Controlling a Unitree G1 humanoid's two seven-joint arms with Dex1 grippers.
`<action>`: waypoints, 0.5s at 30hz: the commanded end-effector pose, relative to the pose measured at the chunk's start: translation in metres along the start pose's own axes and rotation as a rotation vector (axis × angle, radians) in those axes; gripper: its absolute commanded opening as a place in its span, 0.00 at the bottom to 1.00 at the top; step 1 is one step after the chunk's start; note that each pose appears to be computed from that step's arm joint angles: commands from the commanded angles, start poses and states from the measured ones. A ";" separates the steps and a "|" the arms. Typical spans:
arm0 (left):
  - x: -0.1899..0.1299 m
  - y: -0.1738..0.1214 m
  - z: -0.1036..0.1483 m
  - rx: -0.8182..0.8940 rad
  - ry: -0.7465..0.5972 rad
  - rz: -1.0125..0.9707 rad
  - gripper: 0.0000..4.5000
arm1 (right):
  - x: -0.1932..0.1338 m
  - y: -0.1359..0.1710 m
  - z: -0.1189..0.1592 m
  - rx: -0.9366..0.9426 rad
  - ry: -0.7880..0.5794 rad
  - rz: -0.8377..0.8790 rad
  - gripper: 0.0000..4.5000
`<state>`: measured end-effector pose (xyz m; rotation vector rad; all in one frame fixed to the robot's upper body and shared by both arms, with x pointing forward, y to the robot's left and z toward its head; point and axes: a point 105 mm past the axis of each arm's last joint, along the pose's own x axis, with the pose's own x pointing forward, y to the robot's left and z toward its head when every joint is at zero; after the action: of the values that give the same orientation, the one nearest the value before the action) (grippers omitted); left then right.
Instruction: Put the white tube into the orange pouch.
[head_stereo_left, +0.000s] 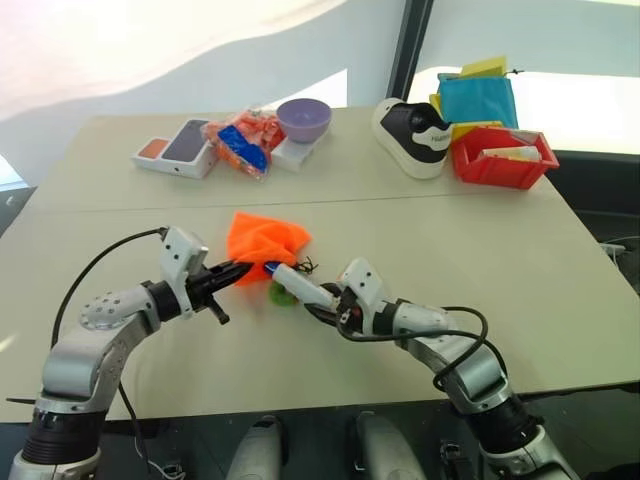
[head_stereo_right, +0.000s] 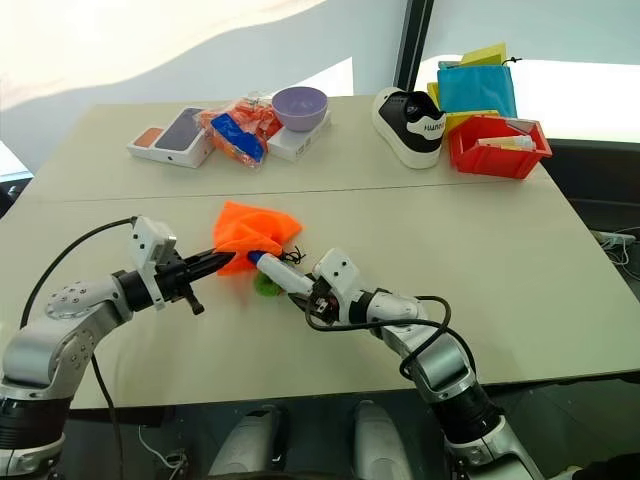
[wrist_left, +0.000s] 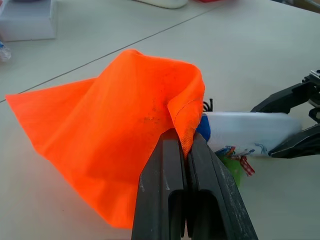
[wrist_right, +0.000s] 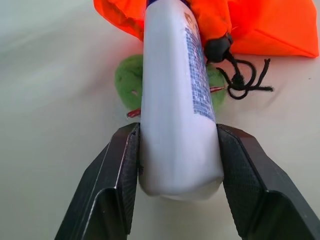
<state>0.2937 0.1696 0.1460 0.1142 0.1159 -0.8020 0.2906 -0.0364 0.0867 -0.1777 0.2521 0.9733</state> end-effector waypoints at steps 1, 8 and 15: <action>-0.001 -0.006 0.009 0.021 -0.025 -0.017 0.00 | 0.002 0.005 -0.008 0.022 0.022 0.021 0.52; 0.000 -0.006 0.010 0.019 -0.029 -0.019 0.00 | 0.000 0.007 0.002 0.006 -0.015 0.028 0.30; 0.002 -0.011 0.014 0.045 -0.032 -0.045 0.00 | -0.001 0.012 0.026 0.046 -0.076 0.058 0.30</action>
<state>0.2914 0.1678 0.1439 0.1020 0.1263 -0.8113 0.2874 -0.0332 0.0910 -0.1241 0.2694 0.9917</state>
